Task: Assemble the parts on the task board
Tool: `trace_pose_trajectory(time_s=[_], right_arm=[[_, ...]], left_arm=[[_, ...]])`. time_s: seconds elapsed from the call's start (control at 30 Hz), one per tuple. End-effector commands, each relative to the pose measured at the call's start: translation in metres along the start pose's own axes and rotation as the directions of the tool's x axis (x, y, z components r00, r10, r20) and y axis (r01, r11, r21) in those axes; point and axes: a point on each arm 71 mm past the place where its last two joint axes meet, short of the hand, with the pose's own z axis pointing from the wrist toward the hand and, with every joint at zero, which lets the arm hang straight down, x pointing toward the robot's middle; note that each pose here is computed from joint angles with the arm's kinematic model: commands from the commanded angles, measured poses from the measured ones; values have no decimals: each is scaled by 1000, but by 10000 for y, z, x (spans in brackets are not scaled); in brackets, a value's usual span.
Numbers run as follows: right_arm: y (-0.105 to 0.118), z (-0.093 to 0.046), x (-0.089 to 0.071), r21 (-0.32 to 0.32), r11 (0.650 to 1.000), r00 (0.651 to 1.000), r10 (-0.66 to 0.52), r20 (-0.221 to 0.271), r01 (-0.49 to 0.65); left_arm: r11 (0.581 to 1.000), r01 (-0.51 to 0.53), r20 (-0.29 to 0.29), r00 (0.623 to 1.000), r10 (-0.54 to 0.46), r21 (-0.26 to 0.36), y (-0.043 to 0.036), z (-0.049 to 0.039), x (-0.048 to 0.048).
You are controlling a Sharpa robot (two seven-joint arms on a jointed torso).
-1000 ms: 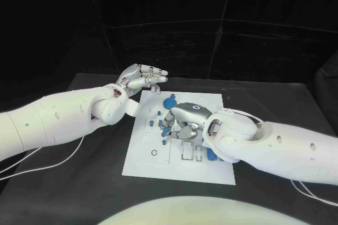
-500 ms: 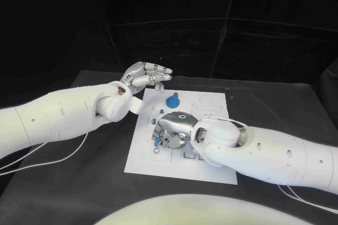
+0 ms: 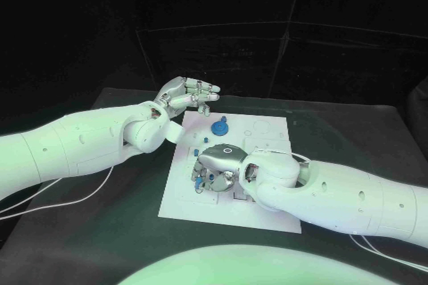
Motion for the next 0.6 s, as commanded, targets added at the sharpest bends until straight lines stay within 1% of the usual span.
trace_pose_trajectory(time_s=[0.03,0.37,0.6], right_arm=[[11,2,26,-15,1000,999,-16,-30,15],[23,17,81,-14,999,998,-32,-60,31],[24,25,104,-10,999,997,-44,-68,43]], left_arm=[[1000,9,-9,1000,-9,7,-15,8,12],[1000,10,-11,1000,-10,6,-14,10,16],[1000,10,-11,1000,-10,5,-14,10,18]])
